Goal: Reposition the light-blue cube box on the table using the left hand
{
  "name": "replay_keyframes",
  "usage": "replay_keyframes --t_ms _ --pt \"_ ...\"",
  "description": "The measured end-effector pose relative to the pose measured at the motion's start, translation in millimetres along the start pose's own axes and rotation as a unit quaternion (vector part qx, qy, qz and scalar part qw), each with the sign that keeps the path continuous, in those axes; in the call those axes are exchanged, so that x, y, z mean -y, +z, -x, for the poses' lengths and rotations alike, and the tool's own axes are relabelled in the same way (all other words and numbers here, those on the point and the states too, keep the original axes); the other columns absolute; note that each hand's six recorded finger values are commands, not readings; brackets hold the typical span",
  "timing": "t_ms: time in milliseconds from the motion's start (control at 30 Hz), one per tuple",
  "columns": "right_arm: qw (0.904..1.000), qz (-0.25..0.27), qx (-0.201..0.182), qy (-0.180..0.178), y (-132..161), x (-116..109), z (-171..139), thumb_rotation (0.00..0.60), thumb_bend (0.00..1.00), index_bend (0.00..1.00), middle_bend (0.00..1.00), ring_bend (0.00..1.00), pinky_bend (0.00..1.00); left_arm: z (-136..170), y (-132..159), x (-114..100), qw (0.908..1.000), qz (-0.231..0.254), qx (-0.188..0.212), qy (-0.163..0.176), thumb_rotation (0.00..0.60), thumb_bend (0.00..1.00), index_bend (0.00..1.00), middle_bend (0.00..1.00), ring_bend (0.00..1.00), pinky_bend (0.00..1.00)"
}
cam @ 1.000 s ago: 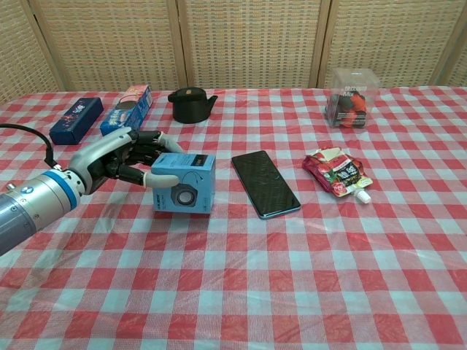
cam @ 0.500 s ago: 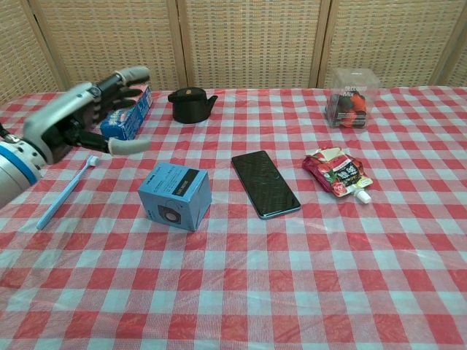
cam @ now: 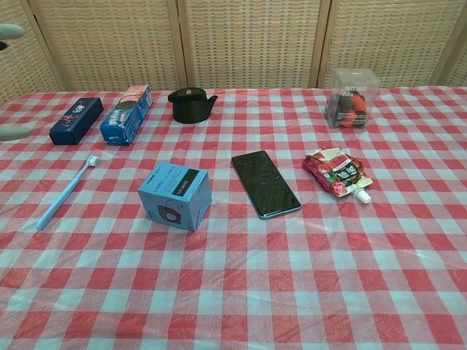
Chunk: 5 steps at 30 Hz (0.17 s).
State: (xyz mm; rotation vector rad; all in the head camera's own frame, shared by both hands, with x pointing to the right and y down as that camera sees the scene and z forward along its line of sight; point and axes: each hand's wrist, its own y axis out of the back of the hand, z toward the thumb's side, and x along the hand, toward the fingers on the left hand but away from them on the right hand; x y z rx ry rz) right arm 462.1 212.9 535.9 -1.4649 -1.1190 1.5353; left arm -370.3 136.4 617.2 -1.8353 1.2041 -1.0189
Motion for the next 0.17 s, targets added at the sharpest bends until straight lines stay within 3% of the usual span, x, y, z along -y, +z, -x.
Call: replay_keyframes --t_ms 167 --pt "1.0 0.003 -0.004 -0.002 1 -2 -2 0.6 0.0 0.0 0.0 0.0 0.0 50 -11 -32 0.9937 -0.069 -0.083 -0.028 0.6 0.0 0.0 0.0 0.0 0.0"
